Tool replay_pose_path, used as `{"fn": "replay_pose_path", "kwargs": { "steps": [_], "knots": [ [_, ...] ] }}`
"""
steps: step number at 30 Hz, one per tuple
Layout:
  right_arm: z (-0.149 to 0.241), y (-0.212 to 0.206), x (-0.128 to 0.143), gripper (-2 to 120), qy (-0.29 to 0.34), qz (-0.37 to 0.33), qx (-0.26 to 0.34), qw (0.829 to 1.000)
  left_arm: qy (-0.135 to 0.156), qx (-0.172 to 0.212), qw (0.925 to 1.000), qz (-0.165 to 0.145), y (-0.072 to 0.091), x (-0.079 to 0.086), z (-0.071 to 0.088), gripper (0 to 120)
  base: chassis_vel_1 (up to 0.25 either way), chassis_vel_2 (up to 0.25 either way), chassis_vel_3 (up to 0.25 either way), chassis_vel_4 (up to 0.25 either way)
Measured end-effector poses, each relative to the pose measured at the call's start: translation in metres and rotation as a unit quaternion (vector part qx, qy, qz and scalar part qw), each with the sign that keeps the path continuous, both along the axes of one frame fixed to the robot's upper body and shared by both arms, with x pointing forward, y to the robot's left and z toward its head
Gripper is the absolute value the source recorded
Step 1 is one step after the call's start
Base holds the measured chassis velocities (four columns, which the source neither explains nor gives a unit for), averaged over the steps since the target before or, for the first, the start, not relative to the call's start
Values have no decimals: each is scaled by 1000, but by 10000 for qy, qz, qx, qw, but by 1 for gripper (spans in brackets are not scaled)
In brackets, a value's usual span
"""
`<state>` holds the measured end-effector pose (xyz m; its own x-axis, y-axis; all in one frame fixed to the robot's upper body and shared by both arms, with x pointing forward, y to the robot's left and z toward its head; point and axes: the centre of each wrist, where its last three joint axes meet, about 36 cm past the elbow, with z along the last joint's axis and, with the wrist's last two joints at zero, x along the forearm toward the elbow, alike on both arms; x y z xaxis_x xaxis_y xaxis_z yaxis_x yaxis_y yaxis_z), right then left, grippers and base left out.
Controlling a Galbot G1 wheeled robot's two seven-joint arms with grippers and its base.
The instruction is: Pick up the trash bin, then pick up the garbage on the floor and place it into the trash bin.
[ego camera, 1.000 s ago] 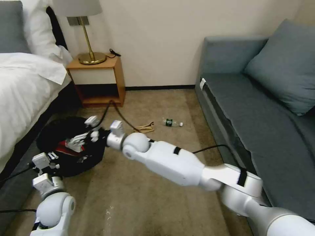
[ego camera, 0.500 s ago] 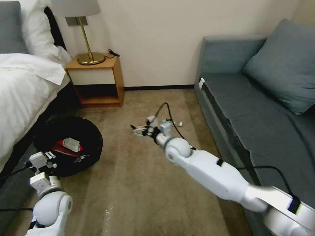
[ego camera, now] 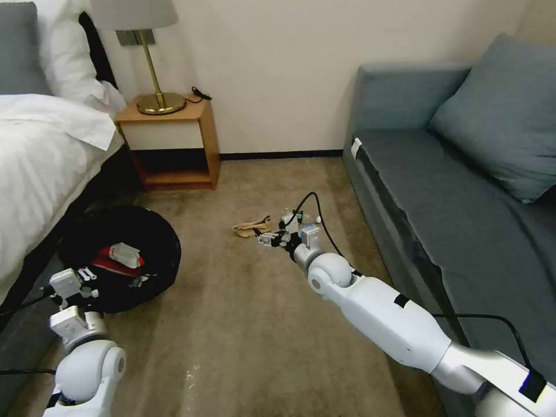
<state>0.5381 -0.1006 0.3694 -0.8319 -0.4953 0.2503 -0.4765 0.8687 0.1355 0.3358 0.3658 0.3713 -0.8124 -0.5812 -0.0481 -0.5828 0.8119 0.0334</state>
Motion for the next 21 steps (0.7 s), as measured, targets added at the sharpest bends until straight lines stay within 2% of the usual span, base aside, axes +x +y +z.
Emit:
{"fn": "replay_pose_path", "kwargs": {
  "steps": [5,13,21],
  "knots": [
    [-8,-2,1,100,-80,-56,6,10000,3,19,10000,19,-3,-1,-1,7,-22,14,15,-26],
    [-9,-2,-5,100,-114,-11,29,9999,23,143,9999,12,-4,-9,-3,7,-98,99,93,-97],
    [-10,-3,-9,100,-114,27,10,9999,26,153,9999,24,-4,-11,-4,7,-93,102,90,-104]
  ]
}}
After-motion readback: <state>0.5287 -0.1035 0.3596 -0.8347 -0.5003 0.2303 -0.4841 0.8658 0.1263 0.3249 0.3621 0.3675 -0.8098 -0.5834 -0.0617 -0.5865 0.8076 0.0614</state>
